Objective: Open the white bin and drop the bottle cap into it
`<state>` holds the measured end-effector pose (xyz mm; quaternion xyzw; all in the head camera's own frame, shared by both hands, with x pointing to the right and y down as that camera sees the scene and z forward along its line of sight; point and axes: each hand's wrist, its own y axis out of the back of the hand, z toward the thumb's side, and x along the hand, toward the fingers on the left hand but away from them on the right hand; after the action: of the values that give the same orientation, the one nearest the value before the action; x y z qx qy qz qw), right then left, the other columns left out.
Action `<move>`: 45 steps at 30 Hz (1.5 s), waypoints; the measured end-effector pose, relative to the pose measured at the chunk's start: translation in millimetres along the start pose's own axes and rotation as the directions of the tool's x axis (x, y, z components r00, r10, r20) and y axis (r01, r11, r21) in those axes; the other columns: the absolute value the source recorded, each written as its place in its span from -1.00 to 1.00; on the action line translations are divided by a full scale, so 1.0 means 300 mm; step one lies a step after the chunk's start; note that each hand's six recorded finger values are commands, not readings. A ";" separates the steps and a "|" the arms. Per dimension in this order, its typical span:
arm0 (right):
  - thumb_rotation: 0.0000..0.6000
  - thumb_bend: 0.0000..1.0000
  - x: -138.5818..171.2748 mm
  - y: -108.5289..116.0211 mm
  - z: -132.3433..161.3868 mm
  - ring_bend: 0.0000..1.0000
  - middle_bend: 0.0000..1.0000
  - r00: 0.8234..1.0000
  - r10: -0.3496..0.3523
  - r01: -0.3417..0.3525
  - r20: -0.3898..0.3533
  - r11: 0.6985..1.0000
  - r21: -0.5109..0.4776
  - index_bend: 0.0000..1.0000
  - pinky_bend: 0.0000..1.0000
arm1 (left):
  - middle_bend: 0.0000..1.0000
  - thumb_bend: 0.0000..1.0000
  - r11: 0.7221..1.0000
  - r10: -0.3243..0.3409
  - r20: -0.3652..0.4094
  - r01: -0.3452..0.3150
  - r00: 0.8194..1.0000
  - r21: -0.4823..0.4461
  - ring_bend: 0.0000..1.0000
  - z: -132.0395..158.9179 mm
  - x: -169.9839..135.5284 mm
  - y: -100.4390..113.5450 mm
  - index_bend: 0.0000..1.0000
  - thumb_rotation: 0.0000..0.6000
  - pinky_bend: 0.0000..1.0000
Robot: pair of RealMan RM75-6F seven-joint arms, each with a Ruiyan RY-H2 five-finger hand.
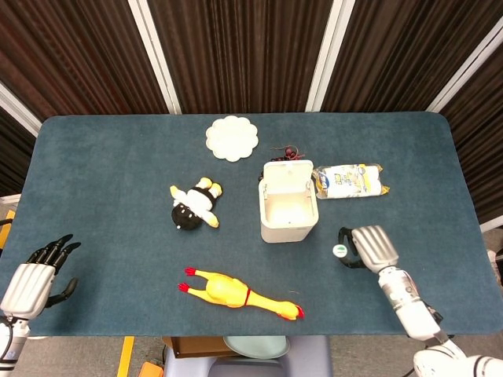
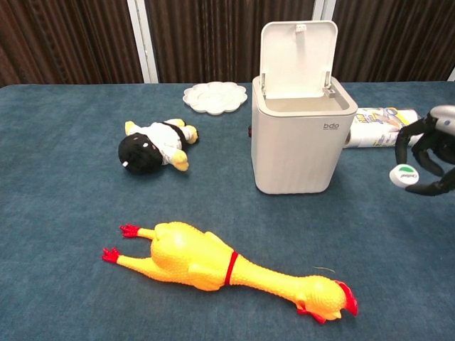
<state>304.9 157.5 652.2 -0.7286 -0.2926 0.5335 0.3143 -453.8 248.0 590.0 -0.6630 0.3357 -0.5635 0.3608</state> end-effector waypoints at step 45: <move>1.00 -0.95 -0.237 0.294 0.229 0.82 0.72 0.972 -0.229 0.227 -0.059 0.973 -0.040 -0.56 1.00 | -0.82 -0.22 1.000 -0.019 -0.006 0.019 1.000 0.008 -0.71 -0.005 0.001 -0.010 -0.66 1.00 -0.48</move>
<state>228.5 57.8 610.5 -0.7119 -0.3731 0.4655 0.3706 -455.2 249.1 592.8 -0.6631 0.3280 -0.5703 0.3570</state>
